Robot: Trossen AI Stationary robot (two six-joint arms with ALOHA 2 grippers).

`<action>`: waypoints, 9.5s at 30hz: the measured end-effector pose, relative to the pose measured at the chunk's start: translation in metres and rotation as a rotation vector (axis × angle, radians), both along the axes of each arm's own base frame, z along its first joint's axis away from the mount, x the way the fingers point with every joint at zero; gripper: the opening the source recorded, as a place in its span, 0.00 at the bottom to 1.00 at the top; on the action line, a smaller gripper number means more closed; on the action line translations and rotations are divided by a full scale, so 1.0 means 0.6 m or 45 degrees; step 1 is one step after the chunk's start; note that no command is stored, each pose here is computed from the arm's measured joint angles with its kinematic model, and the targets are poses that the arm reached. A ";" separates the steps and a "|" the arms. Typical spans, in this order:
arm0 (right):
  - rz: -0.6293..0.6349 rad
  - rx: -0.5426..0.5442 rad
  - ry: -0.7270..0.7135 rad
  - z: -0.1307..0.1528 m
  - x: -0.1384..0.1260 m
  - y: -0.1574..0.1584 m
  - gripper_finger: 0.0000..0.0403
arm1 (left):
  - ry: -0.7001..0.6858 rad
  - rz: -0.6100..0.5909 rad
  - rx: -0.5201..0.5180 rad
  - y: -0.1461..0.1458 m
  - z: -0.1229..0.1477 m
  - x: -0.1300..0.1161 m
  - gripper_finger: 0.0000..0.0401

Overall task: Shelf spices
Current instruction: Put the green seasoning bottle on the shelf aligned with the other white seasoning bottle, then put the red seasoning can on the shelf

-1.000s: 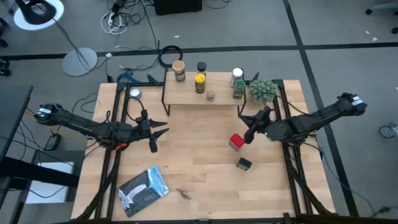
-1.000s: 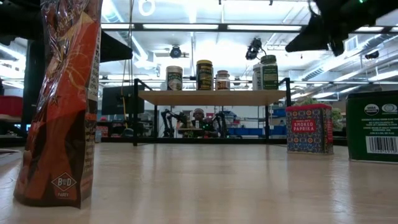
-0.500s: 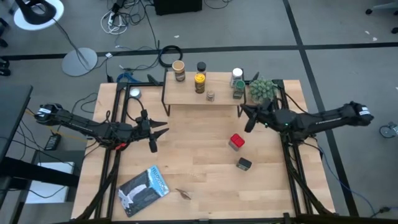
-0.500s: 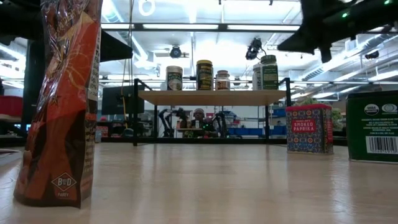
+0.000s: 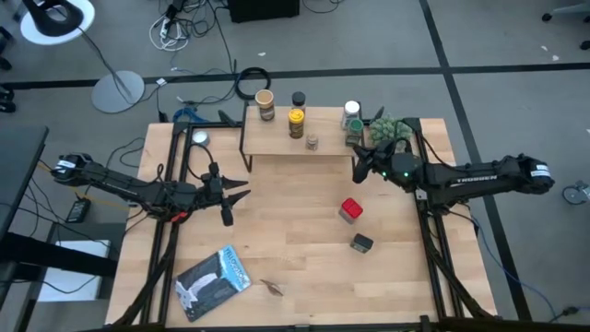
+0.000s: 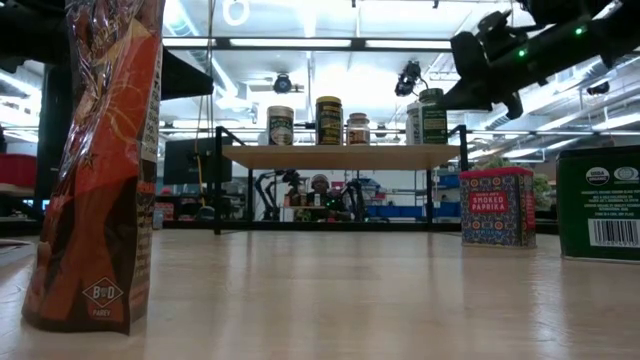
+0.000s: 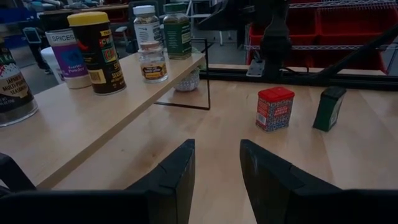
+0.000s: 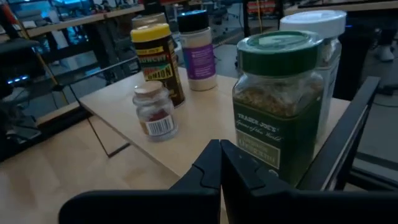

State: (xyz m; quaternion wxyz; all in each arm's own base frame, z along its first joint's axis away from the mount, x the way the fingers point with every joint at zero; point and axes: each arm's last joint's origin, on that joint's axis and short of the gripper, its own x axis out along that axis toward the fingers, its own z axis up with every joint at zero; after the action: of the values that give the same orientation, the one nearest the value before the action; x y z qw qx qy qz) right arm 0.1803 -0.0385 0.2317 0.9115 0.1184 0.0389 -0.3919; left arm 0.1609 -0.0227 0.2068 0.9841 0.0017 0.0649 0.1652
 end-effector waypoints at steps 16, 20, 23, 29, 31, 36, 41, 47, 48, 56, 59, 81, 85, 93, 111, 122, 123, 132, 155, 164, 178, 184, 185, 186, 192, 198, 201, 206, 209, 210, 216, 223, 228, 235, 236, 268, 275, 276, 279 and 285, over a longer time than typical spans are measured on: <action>-0.110 0.005 0.032 -0.004 -0.007 -0.027 0.00 | 0.001 0.000 0.001 0.000 0.000 0.000 0.33; -0.131 0.004 0.032 -0.004 -0.009 -0.031 0.00 | 0.001 0.000 0.002 0.000 0.000 0.000 0.33; -0.143 0.005 0.032 -0.004 -0.010 -0.034 0.00 | 0.001 -0.001 0.003 0.000 0.000 0.000 0.33; -0.099 0.020 0.027 -0.004 -0.010 -0.038 0.00 | 0.001 0.000 0.003 0.000 0.000 0.000 0.33; -0.088 0.023 0.026 -0.004 -0.009 -0.037 0.00 | 0.001 0.000 0.003 0.000 0.000 0.000 0.33; -0.086 0.023 0.024 -0.004 -0.009 -0.037 0.00 | 0.001 -0.001 0.003 0.000 0.000 0.000 0.33; -0.077 0.025 0.024 -0.004 -0.009 -0.037 0.00 | 0.001 -0.001 0.003 0.000 0.000 0.000 0.33; -0.043 -0.028 -0.055 0.012 -0.009 -0.031 0.00 | 0.002 -0.001 0.004 0.000 0.000 0.000 0.33; -0.028 -0.044 -0.073 0.016 -0.009 -0.027 0.00 | 0.001 -0.001 0.003 0.000 0.000 0.000 0.33; 0.017 0.024 0.078 0.057 -0.015 0.015 0.00 | 0.005 -0.042 0.005 -0.001 0.000 0.000 0.33; 0.034 0.105 0.170 0.077 -0.021 0.036 0.00 | 0.011 -0.061 0.020 -0.002 0.000 0.001 0.33; 0.127 0.585 0.416 0.050 -0.020 0.187 0.00 | 0.005 -0.061 0.014 -0.002 0.000 0.001 0.33; 0.102 0.627 0.516 0.060 -0.001 0.207 0.00 | 0.009 -0.062 0.019 -0.002 0.000 0.001 0.33; -0.108 0.774 0.800 0.083 0.019 0.231 0.00 | 0.016 -0.106 0.027 -0.004 0.000 0.001 0.33; -0.103 0.902 0.970 0.076 0.054 0.199 0.45 | 0.037 -0.129 0.041 -0.004 -0.002 0.001 0.33; 0.039 0.946 0.999 0.075 0.094 0.139 0.83 | 0.043 -0.129 0.041 -0.004 -0.003 0.001 0.33; 0.054 0.966 1.007 0.074 0.097 0.134 0.84 | 0.042 -0.129 0.041 -0.004 -0.003 0.001 0.33; 0.171 1.078 1.255 0.015 0.145 0.112 0.82 | 0.039 -0.129 0.040 -0.004 -0.003 0.001 0.33; 0.199 1.103 1.294 -0.024 0.179 0.093 0.54 | 0.037 -0.126 0.030 -0.004 -0.003 0.001 0.33; 0.230 1.093 1.275 -0.026 0.184 0.097 0.62 | 0.034 -0.125 0.017 -0.004 -0.003 0.001 0.33; 0.270 1.101 1.281 -0.021 0.181 0.098 0.51 | 0.033 -0.125 0.017 -0.004 -0.003 0.001 0.33; 0.309 1.105 1.213 0.009 0.165 0.096 0.51 | 0.033 -0.125 0.017 -0.004 -0.003 0.001 0.33; 0.316 1.106 1.193 0.016 0.161 0.095 0.51 | 0.033 -0.125 0.017 -0.004 -0.003 0.001 0.33; 0.318 1.117 1.171 0.024 0.157 0.094 0.50 | 0.033 -0.125 0.017 -0.004 -0.003 0.001 0.33; 0.359 1.138 1.015 0.069 0.129 0.085 0.33 | 0.033 -0.125 0.017 -0.004 -0.003 0.001 0.33; 0.363 1.110 0.947 0.086 0.118 0.082 0.18 | 0.033 -0.125 0.017 -0.004 -0.003 0.001 0.33; 0.317 1.082 0.945 0.084 0.120 0.080 0.15 | 0.033 -0.125 0.017 -0.004 -0.003 0.001 0.33; 0.245 1.060 1.006 0.076 0.117 0.083 0.15 | 0.037 -0.129 0.016 -0.005 -0.003 0.001 0.33; 0.158 1.068 1.032 0.075 0.108 0.089 0.19 | 0.038 -0.129 0.017 -0.005 -0.003 0.001 0.33; 0.126 1.073 1.043 0.075 0.103 0.093 0.21 | 0.039 -0.129 0.017 -0.004 -0.003 0.001 0.33; -0.073 1.100 1.118 0.065 0.077 0.117 0.38 | 0.042 -0.129 0.017 -0.005 -0.004 0.001 0.33; -0.223 1.146 1.175 0.016 0.048 0.152 0.61 | 0.041 -0.129 0.014 -0.004 -0.004 0.001 0.33; -0.346 1.205 1.181 -0.021 0.029 0.165 0.76 | 0.041 -0.129 0.014 -0.004 -0.004 0.001 0.33; -0.364 1.265 1.140 -0.046 0.026 0.167 0.91 | 0.040 -0.128 0.014 -0.004 -0.004 0.001 0.33; -0.366 1.265 1.138 -0.046 0.026 0.166 0.92 | 0.040 -0.128 0.014 -0.004 -0.004 0.001 0.33; -0.215 0.881 0.754 0.051 0.034 0.235 0.91 | 0.040 -0.176 -0.022 -0.006 -0.005 0.001 0.33; -0.307 1.026 0.715 0.050 -0.011 0.282 0.87 | 0.029 -0.188 -0.030 -0.007 -0.003 0.001 0.33; -0.274 1.050 0.704 0.050 -0.011 0.290 0.87 | 0.028 -0.195 -0.034 -0.007 -0.003 0.001 0.33; -0.218 1.054 0.646 0.050 -0.012 0.302 0.86 | 0.022 -0.198 -0.036 -0.007 -0.003 0.002 0.33; -0.353 1.063 0.591 0.043 0.009 0.277 0.82 | 0.006 -0.200 -0.040 -0.008 -0.001 0.002 0.33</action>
State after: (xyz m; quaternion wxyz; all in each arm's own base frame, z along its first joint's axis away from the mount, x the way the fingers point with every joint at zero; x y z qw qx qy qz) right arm 0.1855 0.1279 0.2573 0.6930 0.3869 0.3783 -0.4763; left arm 0.1621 -0.0272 0.2064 0.9938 -0.0082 0.0694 0.0865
